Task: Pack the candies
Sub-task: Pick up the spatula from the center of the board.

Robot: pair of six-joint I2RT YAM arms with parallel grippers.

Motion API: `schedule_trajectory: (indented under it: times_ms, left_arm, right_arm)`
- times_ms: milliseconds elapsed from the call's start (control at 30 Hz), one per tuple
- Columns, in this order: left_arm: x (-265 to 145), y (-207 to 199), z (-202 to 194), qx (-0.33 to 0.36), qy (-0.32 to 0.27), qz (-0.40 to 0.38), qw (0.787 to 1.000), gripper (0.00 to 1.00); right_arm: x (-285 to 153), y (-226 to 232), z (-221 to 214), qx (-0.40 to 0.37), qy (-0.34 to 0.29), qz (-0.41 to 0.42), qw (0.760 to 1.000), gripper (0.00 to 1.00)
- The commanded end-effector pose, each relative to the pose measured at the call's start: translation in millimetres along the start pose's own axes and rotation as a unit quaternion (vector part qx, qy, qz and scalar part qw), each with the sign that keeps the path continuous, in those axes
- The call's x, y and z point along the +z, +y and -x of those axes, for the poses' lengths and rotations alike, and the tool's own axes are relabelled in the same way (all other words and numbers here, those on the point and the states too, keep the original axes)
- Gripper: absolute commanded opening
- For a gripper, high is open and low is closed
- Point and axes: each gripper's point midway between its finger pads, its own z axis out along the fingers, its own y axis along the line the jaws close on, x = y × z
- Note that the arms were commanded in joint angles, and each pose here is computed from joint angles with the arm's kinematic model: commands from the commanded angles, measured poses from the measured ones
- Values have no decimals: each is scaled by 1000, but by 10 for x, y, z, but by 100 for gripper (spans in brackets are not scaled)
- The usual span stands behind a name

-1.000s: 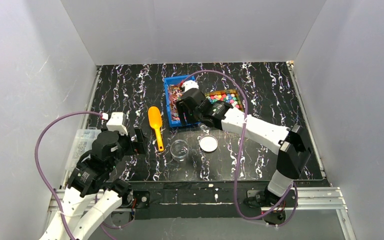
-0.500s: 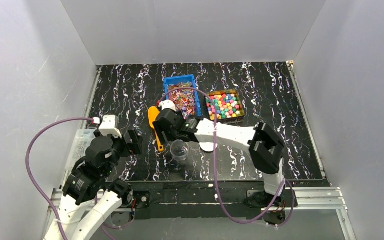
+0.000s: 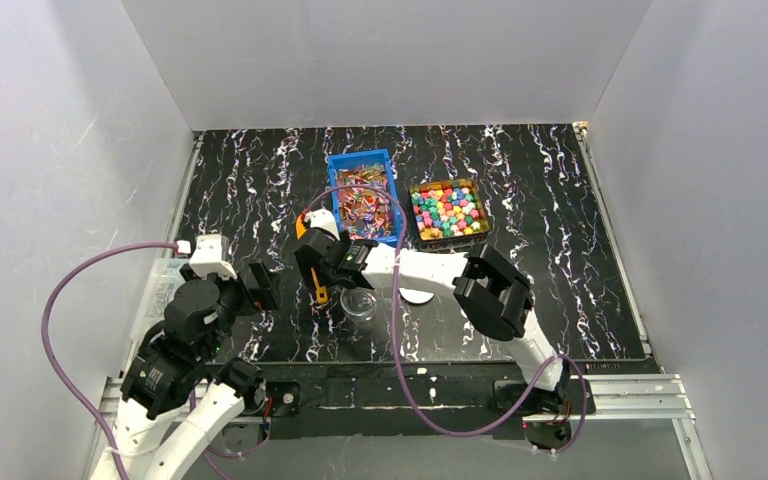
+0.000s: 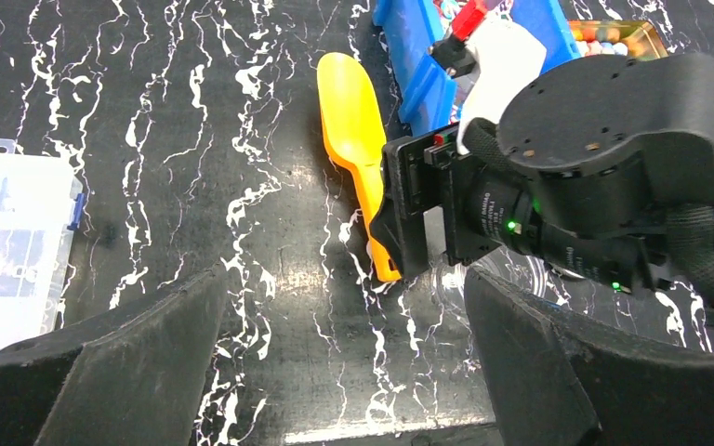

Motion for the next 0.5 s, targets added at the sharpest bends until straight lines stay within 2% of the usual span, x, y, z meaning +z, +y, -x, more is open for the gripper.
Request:
schedule_trajectory:
  times_ms: [0, 467]
  left_arm:
    - [-21, 59, 3, -4, -6, 13, 1000, 99]
    - [-22, 46, 6, -4, -6, 10, 1000, 99]
  right_arm:
    - [79, 150, 227, 31, -40, 6, 999, 83]
    - [376, 182, 251, 43, -57, -21, 997, 66]
